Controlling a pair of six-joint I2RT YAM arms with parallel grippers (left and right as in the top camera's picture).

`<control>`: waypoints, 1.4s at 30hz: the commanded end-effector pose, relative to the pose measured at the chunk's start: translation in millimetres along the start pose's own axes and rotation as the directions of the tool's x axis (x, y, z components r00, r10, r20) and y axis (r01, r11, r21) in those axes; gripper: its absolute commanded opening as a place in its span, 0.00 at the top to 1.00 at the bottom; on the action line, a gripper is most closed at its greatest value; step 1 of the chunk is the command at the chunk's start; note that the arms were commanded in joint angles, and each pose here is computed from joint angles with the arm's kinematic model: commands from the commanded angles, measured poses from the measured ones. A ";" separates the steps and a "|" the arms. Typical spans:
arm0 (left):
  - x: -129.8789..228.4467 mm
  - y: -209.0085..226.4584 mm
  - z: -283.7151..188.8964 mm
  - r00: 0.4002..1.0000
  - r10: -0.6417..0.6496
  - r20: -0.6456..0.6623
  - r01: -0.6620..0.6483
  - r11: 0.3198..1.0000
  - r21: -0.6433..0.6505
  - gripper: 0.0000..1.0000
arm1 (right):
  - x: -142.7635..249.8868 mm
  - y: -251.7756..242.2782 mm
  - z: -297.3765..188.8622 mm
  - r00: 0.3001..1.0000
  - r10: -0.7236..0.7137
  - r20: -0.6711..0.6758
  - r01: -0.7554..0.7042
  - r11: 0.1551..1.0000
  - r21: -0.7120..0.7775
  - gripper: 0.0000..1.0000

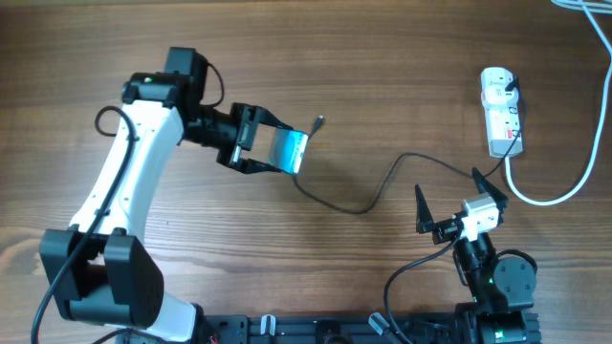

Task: Plug charger to phone and switch on socket
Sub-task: 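Lift the phone with the left gripper and tilt it upright, then swing the right gripper toward the phone held by the left gripper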

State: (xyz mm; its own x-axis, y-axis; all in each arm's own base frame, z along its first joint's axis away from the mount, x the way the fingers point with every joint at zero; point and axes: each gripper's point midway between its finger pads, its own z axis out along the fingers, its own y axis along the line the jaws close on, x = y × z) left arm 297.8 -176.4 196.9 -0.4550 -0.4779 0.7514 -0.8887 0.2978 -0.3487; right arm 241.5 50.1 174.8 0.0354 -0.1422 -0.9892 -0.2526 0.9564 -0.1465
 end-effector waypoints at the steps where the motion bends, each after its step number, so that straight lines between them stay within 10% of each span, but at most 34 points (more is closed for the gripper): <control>1: 13.5 -14.3 -25.9 0.998 -0.008 -0.070 0.016 0.994 0.108 0.96 | -1.1 0.2 0.0 1.000 0.004 0.006 -0.004 1.000 0.000 0.00; 24: -6.3 -8.7 -31.6 0.999 -0.037 0.022 0.035 0.995 0.092 0.96 | -1.1 0.2 0.0 1.000 0.004 0.006 -0.004 1.000 0.000 0.00; 42: -66.3 20.7 -43.7 0.923 -0.052 0.382 0.076 0.996 -0.048 0.96 | -3.6 8.6 -0.2 0.986 0.164 0.010 -0.163 0.985 -0.051 0.00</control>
State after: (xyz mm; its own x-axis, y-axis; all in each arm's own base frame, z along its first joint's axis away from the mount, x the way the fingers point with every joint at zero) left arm 309.5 -115.6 159.5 -0.3893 -0.7190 0.5757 -0.9210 0.2956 -0.2536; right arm 240.7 53.2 174.9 0.0275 -0.1029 -0.9943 -0.2717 0.9565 -0.1065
